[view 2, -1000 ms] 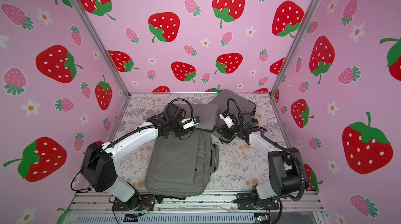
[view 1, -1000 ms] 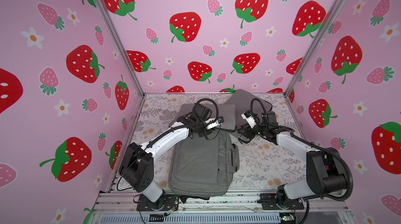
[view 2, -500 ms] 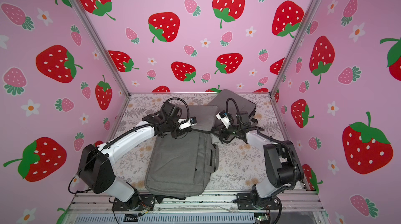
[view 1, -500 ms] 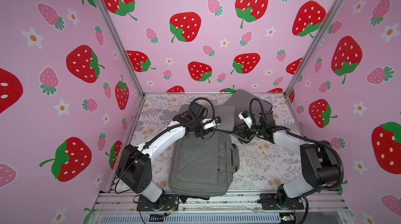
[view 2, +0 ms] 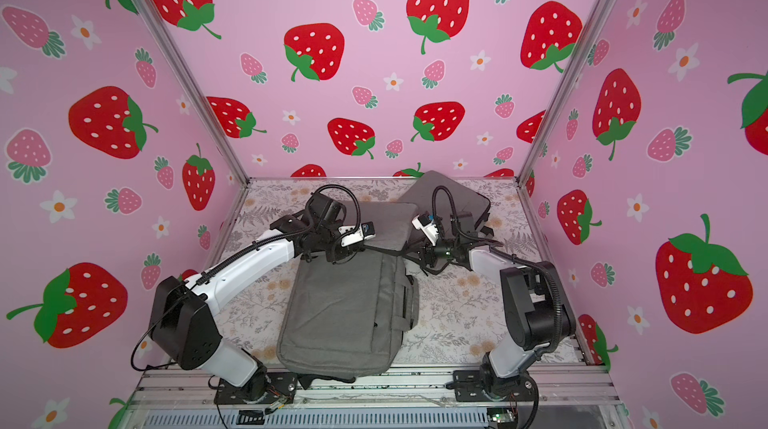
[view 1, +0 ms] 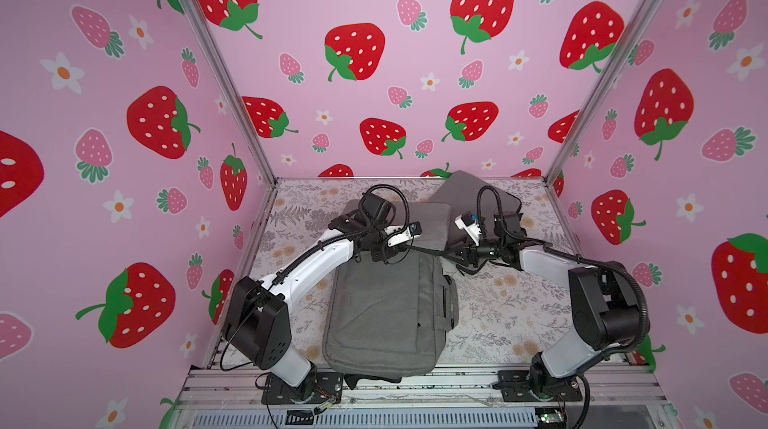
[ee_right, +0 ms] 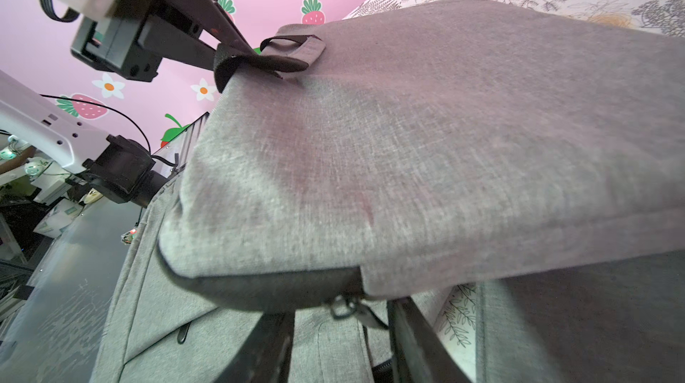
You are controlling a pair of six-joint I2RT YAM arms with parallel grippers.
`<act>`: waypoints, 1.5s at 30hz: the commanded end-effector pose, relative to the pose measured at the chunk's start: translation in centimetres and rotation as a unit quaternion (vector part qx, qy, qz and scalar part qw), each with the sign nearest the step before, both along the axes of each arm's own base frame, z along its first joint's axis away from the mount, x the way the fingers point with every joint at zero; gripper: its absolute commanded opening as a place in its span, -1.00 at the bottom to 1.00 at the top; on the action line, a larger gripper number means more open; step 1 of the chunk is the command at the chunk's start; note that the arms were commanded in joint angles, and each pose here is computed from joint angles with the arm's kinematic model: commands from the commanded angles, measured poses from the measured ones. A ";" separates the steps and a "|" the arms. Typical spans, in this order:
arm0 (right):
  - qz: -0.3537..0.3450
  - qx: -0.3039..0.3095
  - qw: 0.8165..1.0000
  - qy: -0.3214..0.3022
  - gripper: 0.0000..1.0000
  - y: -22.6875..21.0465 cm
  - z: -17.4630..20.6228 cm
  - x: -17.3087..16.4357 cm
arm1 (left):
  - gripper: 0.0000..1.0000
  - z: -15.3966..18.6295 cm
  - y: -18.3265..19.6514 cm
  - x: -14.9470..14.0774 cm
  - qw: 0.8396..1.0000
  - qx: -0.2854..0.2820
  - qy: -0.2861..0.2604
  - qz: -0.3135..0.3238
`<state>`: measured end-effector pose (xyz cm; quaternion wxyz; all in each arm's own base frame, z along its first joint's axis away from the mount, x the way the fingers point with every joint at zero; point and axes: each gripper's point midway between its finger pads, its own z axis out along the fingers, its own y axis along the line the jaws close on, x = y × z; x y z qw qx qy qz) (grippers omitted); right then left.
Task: Open the zippered laptop bag and take out the laptop
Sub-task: Unzip the zipper on the zippered laptop bag.
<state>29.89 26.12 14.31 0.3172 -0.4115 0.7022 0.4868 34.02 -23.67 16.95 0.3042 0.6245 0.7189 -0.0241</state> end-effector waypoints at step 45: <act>-0.047 -0.093 0.991 -0.086 -1.00 -0.7 0.4 -3.6 | -1.00 0.3 -0.7 2.1 0.998 -0.003 0.018 0.060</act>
